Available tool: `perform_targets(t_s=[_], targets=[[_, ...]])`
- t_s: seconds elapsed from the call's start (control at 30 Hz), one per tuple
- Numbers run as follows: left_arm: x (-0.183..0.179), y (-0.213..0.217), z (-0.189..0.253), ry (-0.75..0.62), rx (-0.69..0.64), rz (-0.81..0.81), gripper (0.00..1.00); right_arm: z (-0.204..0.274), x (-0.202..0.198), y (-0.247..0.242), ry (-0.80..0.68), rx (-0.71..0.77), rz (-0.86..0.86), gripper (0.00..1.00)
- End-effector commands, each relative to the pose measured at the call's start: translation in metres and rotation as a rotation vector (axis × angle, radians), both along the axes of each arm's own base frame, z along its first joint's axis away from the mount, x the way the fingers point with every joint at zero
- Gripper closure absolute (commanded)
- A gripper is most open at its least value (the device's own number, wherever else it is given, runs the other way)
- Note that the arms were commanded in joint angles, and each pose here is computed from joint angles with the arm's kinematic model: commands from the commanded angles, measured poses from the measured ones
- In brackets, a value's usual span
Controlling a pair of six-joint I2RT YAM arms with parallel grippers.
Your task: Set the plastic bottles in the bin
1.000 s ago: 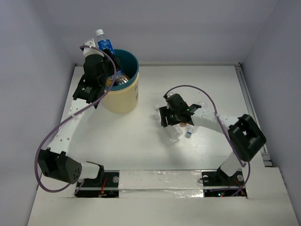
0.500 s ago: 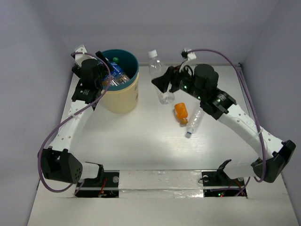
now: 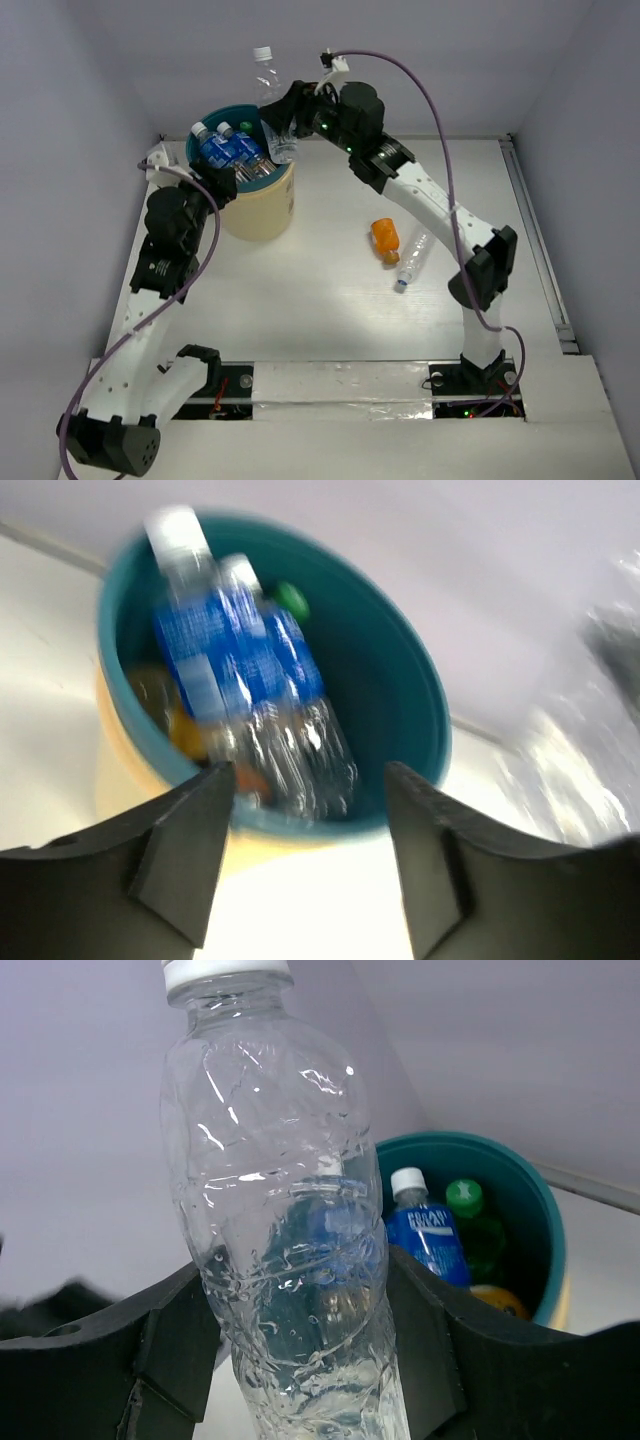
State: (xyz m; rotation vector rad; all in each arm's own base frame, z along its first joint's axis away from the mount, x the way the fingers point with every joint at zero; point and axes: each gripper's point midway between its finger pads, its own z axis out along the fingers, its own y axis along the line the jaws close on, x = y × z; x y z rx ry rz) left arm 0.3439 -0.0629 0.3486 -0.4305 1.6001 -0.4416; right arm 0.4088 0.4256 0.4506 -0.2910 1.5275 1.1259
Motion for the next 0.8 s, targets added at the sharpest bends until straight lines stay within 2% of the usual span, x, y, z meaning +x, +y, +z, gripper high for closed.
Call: perform_targets(t_s=[0.0,0.03,0.07,0.1,0.17,0.27,0.4,0.53,0.63,0.77], targets=[[-0.027,-0.028,-0.015,-0.008,-0.093,-0.146,0.5,0.04,0.003,0.016,-0.068,0.097,0.016,0.42],[-0.033,-0.034,-0.02,-0.003,-0.105,-0.168,0.6,0.054,0.003,0.016,-0.088,0.123,0.02,0.42],[-0.044,-0.047,-0.028,0.008,-0.115,-0.229,0.65,0.041,0.011,0.026,-0.063,0.12,0.028,0.41],[-0.049,-0.051,-0.035,0.023,-0.112,-0.243,0.71,0.052,0.008,0.024,-0.075,0.14,0.033,0.41],[-0.057,-0.062,-0.046,0.049,-0.126,-0.275,0.84,0.044,0.012,0.035,-0.067,0.141,0.041,0.4],[-0.071,-0.083,-0.068,0.111,-0.142,-0.313,0.92,0.02,0.021,0.048,-0.037,0.114,0.03,0.34],[-0.085,-0.107,-0.105,0.192,-0.166,-0.354,0.94,-0.017,0.028,0.056,0.019,0.05,0.012,0.26],[-0.092,-0.122,-0.123,0.221,-0.18,-0.373,0.94,-0.025,0.025,0.056,0.014,0.009,-0.004,0.19],[-0.097,-0.135,-0.129,0.236,-0.185,-0.392,0.9,-0.026,0.027,0.05,0.001,-0.018,-0.033,0.16],[-0.099,-0.154,-0.132,0.253,-0.17,-0.42,0.78,-0.02,0.025,0.042,-0.014,-0.027,-0.057,0.13]])
